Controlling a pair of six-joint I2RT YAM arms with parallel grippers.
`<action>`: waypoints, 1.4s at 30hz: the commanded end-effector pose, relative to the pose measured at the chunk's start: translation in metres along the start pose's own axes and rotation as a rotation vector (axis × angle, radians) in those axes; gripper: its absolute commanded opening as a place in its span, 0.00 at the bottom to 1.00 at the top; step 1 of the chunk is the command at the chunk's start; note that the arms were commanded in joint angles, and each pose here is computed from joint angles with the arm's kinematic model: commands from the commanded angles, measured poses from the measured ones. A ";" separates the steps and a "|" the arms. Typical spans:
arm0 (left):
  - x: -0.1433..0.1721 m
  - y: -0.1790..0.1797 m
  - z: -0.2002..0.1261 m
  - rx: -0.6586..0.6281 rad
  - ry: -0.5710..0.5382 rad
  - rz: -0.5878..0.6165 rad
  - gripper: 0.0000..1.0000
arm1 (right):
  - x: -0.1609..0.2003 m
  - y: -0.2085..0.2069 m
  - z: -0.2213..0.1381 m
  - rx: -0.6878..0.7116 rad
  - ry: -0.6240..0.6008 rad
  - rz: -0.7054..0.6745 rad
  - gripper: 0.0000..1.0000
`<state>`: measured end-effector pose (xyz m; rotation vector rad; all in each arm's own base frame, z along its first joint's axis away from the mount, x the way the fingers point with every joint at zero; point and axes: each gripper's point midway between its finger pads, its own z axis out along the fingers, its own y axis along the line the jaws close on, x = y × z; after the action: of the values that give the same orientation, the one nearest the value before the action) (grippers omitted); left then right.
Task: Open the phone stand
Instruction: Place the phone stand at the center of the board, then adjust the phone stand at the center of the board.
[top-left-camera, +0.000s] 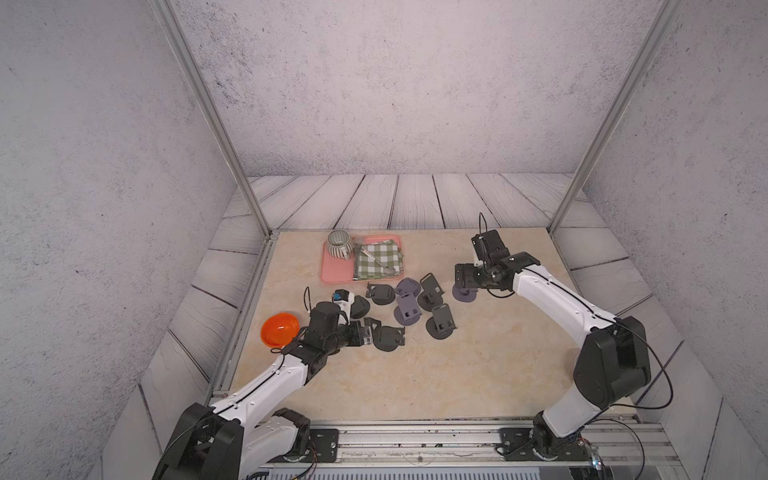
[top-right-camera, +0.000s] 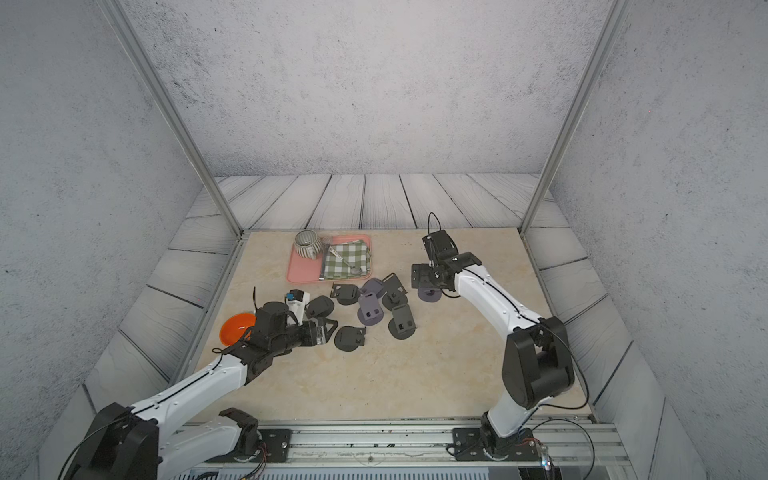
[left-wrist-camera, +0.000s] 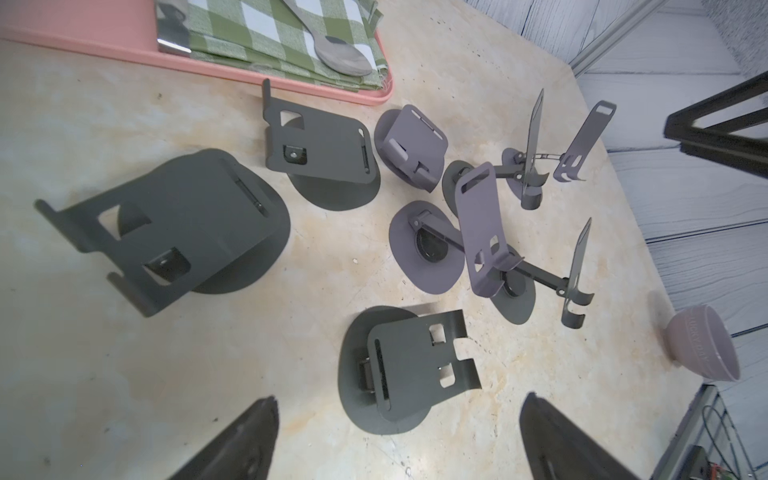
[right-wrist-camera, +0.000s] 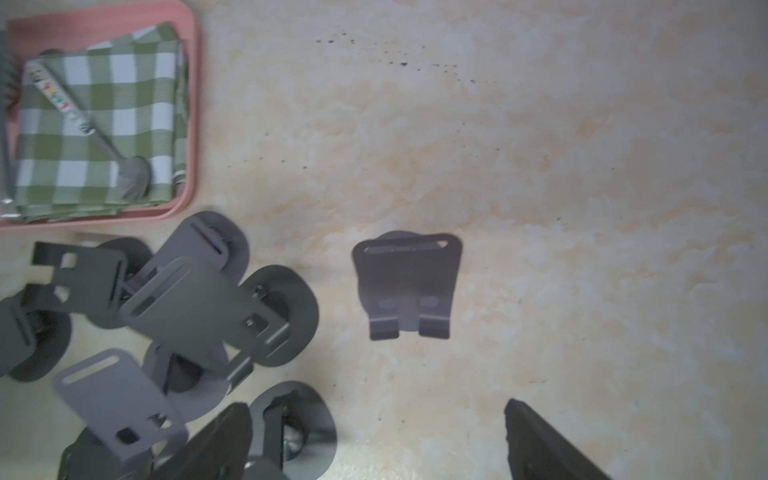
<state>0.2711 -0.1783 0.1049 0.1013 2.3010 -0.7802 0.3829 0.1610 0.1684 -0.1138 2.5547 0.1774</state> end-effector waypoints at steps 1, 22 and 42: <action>0.016 0.009 -0.001 -0.094 0.032 0.018 0.92 | 0.017 0.035 -0.014 -0.099 -0.004 -0.080 0.93; 0.077 -0.002 0.010 -0.112 0.204 0.042 0.00 | 0.128 0.184 0.030 -0.388 0.172 -0.283 0.00; 0.085 -0.008 0.035 -0.103 0.237 0.055 0.00 | 0.117 0.203 0.088 -0.268 0.187 -0.399 0.01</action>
<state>0.2192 -0.2095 0.0282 0.2133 2.5710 -0.6317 0.3075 0.3753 0.0578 -0.7418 2.6056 0.4407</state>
